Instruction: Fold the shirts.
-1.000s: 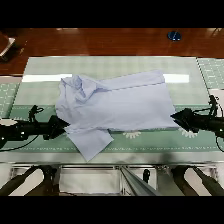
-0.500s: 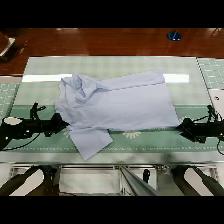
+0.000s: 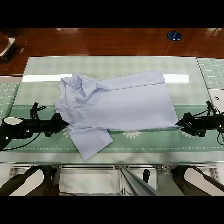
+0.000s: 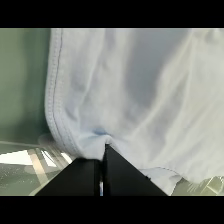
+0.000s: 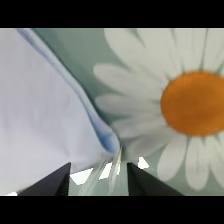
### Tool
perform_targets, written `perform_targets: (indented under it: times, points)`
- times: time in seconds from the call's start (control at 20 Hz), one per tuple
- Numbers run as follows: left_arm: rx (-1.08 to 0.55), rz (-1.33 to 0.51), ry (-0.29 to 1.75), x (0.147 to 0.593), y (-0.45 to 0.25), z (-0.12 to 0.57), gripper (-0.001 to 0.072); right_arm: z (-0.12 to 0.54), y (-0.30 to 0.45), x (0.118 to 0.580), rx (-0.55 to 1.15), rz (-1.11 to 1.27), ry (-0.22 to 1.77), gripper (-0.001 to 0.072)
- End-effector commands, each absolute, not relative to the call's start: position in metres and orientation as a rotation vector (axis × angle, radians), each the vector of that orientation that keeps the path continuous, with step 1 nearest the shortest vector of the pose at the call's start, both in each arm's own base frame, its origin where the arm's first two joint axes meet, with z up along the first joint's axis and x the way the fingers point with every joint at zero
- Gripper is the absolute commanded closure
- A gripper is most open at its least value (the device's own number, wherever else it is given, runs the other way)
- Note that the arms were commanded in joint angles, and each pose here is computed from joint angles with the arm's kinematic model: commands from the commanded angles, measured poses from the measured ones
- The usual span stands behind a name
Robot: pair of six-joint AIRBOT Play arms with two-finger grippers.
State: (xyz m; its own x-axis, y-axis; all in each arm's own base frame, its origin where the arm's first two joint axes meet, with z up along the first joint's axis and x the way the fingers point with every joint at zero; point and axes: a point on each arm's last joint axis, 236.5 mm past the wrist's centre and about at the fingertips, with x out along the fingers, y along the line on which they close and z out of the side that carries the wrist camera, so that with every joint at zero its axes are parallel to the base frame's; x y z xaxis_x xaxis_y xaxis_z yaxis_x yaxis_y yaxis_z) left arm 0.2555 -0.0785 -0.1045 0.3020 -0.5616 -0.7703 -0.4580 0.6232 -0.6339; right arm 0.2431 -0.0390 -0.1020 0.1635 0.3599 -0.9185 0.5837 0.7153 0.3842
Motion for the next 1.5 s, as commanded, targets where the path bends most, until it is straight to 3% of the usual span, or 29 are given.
perform_targets:
  times: [0.0,0.15,0.3,0.4,0.45,0.55,0.7,0.8,0.9,1.05,1.15,1.45]
  points:
    - [-0.969,-0.085,1.320,0.256,-0.078,-0.104,0.0690,-0.098,-0.048,0.266,0.844,-0.173,1.433,0.0299]
    - [-0.968,-0.083,1.318,0.257,-0.078,-0.104,0.0690,-0.101,-0.031,0.279,0.909,-0.107,1.433,0.0299]
    - [-0.956,-0.088,1.310,0.258,-0.077,-0.104,0.0690,-0.112,-0.003,0.278,0.868,-0.038,1.506,0.0330]
    - [-0.958,-0.090,1.313,0.258,-0.077,-0.104,0.0690,-0.106,0.013,0.292,0.830,0.031,1.472,0.0633]
    - [-0.956,-0.093,1.311,0.259,-0.077,-0.103,0.0690,-0.094,0.022,0.306,0.815,0.102,1.431,0.0692]
    - [-0.954,-0.130,1.275,0.274,-0.078,-0.085,0.0690,-0.054,0.033,0.339,0.810,0.205,1.349,0.0692]
    - [-0.948,-0.295,1.032,0.340,-0.081,0.011,0.0690,0.056,0.034,0.403,0.681,0.311,1.111,0.0693]
    - [-0.897,-0.421,0.732,0.385,-0.079,0.130,0.0690,0.164,0.037,0.435,0.537,0.371,0.874,0.0693]
    - [-0.763,-0.490,0.454,0.397,-0.073,0.255,0.0690,0.280,0.039,0.439,0.393,0.390,0.624,0.0693]
    - [-0.512,-0.509,0.114,0.356,-0.069,0.410,0.0690,0.416,0.036,0.392,0.212,0.341,0.322,0.0693]
    - [-0.366,-0.372,-0.035,0.321,-0.048,0.472,0.0690,0.468,0.035,0.342,0.112,0.280,0.185,0.0693]
    - [-0.033,-0.029,-0.248,0.194,-0.020,0.540,0.0690,0.510,0.043,0.214,-0.020,0.163,0.051,0.0692]
